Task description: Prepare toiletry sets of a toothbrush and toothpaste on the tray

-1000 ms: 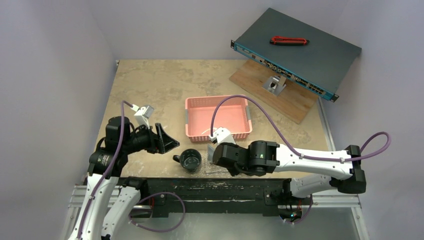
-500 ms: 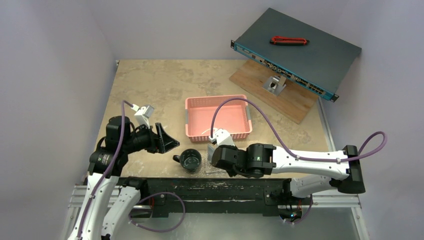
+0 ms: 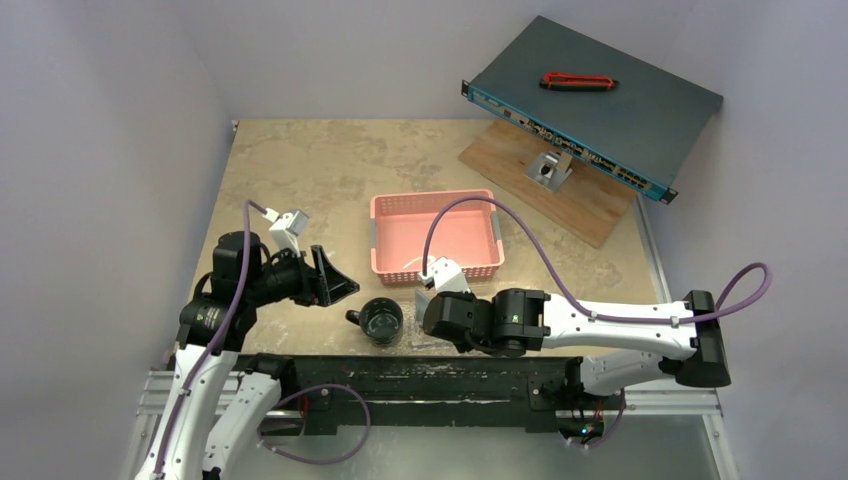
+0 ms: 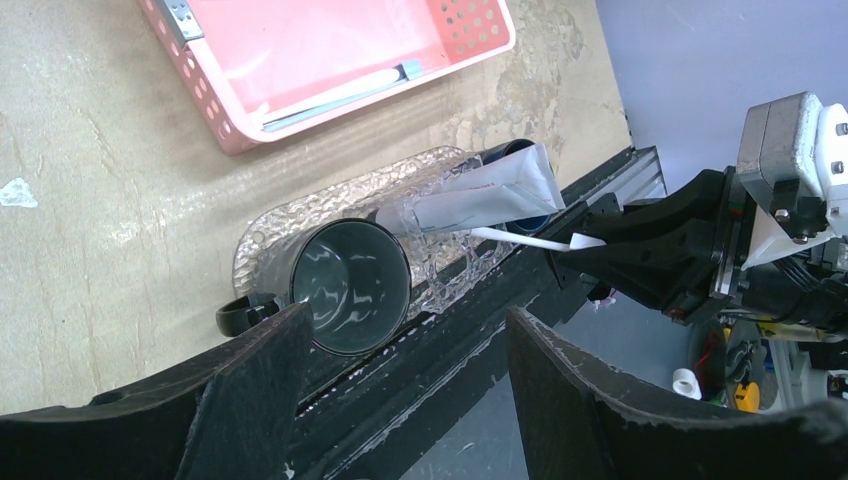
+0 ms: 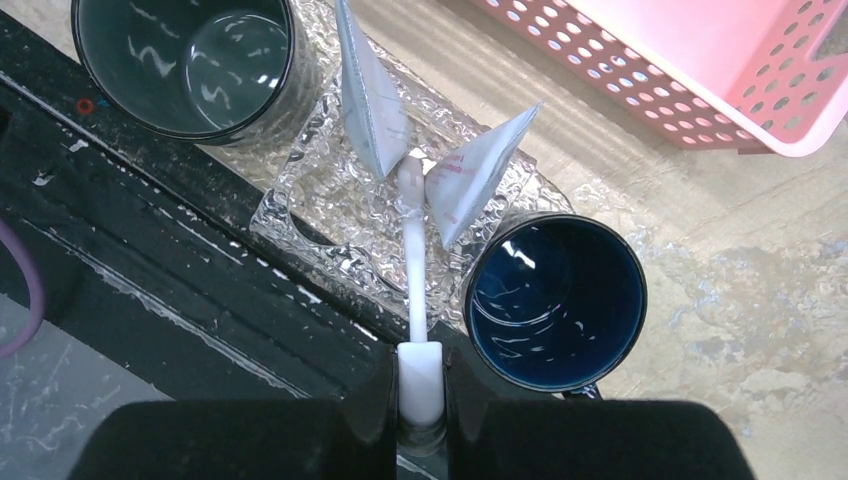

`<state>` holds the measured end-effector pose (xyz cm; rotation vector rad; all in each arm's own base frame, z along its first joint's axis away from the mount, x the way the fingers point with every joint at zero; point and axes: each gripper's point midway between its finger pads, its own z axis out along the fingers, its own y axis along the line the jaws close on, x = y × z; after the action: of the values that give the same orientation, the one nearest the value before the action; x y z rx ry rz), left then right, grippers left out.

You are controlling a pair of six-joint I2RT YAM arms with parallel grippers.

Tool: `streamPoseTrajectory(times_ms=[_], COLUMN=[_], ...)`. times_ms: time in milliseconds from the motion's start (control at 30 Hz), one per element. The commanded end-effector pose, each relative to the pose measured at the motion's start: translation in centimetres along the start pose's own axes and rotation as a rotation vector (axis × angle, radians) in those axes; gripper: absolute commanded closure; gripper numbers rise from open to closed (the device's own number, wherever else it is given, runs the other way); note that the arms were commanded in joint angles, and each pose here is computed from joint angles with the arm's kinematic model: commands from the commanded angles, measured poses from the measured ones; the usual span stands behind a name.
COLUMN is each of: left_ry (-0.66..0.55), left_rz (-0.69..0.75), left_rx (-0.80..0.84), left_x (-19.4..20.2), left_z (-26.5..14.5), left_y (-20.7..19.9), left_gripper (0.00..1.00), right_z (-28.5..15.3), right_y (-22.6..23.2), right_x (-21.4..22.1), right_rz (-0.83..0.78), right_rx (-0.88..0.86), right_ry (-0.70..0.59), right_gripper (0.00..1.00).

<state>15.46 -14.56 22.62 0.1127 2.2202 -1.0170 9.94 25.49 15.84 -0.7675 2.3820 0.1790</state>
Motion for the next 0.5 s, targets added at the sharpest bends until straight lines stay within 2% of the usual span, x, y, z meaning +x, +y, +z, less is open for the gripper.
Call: streamPoseTrajectory(times_ms=[0,200,467], left_ry=[-0.018,-0.018,-0.016], left_rz=[0.042,0.041,0.041], left_rx=[0.008,0.009,0.01], left_x=[-0.6,-0.6,-0.5], left_z=[0.2,0.2,0.3], left_y=[0.0,0.0,0.0], left_gripper=[0.31,0.31,0.31], right_z=[-0.2,-0.3,-1.3], right_y=[-1.0,-0.7,-0.8], right_x=[-0.8,-1.0,-1.9], right_rz=[0.022,0.01,0.022], right_rx=[0.032,0.016,0.001], right_ry=[-0.046,-0.049,-0.082], right_gripper=[0.89,0.73,0.64])
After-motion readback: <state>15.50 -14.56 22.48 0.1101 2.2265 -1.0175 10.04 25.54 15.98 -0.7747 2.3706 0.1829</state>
